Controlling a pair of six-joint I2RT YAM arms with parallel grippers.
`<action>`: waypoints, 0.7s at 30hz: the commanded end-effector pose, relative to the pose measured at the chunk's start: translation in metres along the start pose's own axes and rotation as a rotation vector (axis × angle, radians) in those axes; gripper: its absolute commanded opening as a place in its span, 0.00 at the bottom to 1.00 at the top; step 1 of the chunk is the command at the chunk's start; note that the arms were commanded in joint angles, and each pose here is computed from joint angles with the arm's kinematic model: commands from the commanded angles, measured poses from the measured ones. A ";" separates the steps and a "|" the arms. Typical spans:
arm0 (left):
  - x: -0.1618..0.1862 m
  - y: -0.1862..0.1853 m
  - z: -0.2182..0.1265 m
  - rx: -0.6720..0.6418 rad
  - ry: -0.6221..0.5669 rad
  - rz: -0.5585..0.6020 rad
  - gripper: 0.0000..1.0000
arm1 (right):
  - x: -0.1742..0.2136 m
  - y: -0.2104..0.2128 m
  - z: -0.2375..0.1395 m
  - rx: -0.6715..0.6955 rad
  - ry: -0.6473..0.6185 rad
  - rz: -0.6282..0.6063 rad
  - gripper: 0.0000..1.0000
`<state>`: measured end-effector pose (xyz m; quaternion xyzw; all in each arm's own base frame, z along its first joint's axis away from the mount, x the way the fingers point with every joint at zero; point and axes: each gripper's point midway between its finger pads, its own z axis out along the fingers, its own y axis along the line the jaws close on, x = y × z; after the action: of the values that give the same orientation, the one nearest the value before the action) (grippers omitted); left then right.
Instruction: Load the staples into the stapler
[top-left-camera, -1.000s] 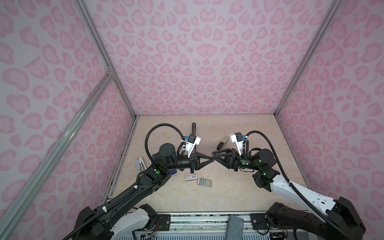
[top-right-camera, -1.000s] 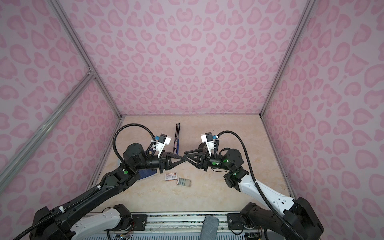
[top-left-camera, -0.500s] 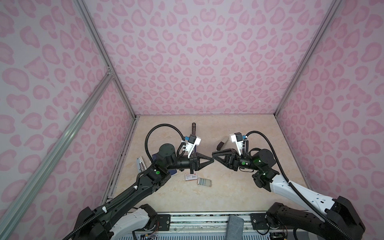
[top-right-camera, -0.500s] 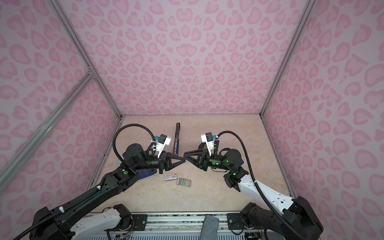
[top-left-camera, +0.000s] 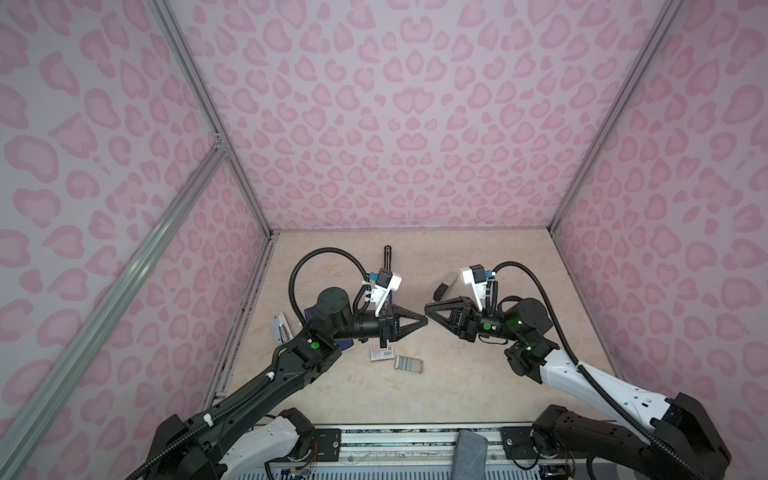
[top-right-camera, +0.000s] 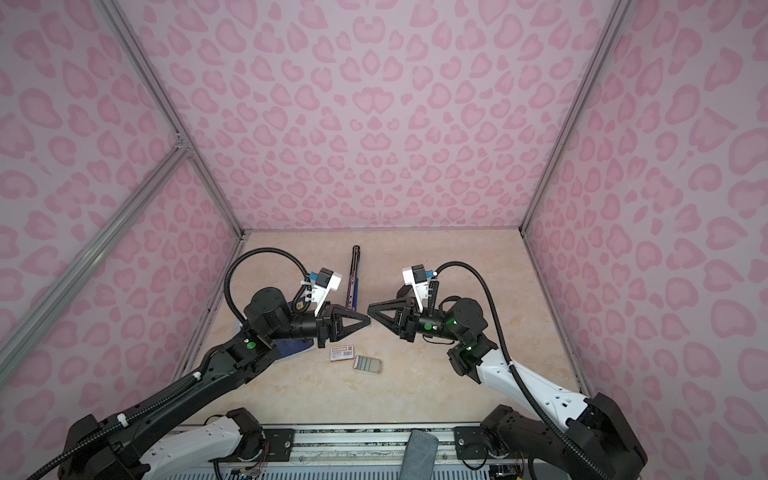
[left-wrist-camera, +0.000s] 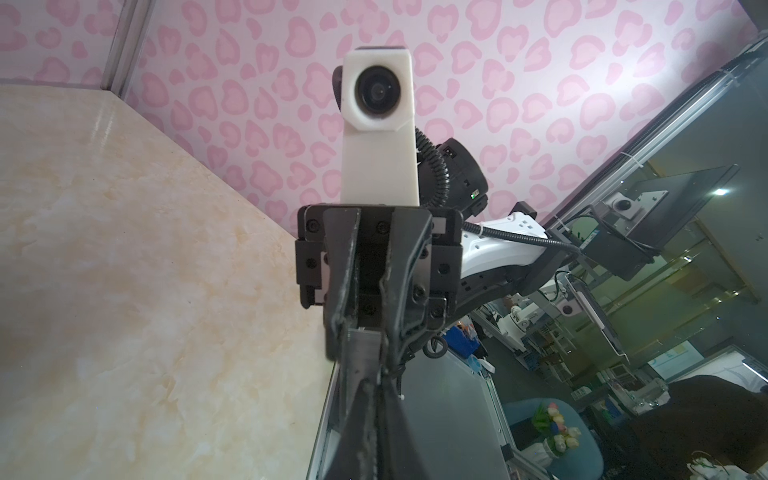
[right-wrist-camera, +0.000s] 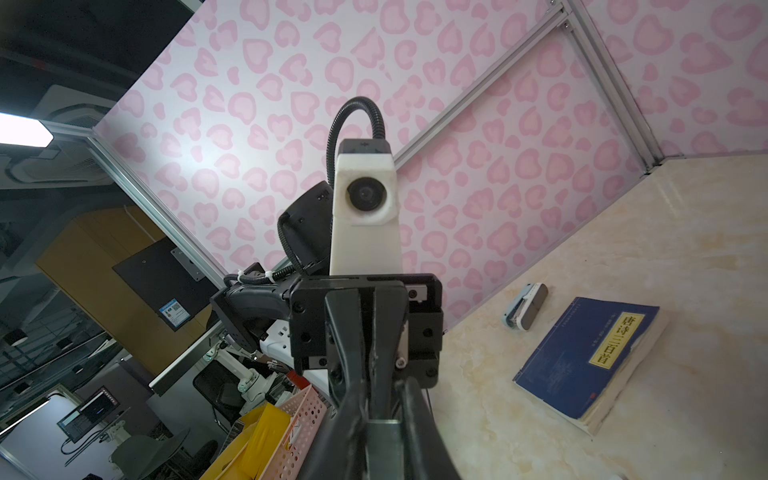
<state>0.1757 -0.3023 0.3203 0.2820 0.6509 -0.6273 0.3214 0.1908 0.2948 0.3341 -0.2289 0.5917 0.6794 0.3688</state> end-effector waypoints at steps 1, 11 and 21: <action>-0.008 -0.004 -0.001 0.004 -0.028 0.024 0.24 | 0.000 0.001 -0.001 0.001 -0.001 -0.022 0.18; -0.011 0.002 -0.013 -0.055 -0.064 0.024 0.33 | -0.004 -0.004 -0.006 0.040 -0.018 -0.036 0.18; -0.019 0.070 -0.063 -0.433 -0.190 -0.059 0.47 | -0.001 -0.025 -0.023 0.191 0.005 -0.057 0.18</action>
<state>0.2163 -0.2481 0.3155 0.1751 0.6967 -0.5597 0.4132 0.2024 0.2751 0.3294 -0.2145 0.6211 0.6347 0.4066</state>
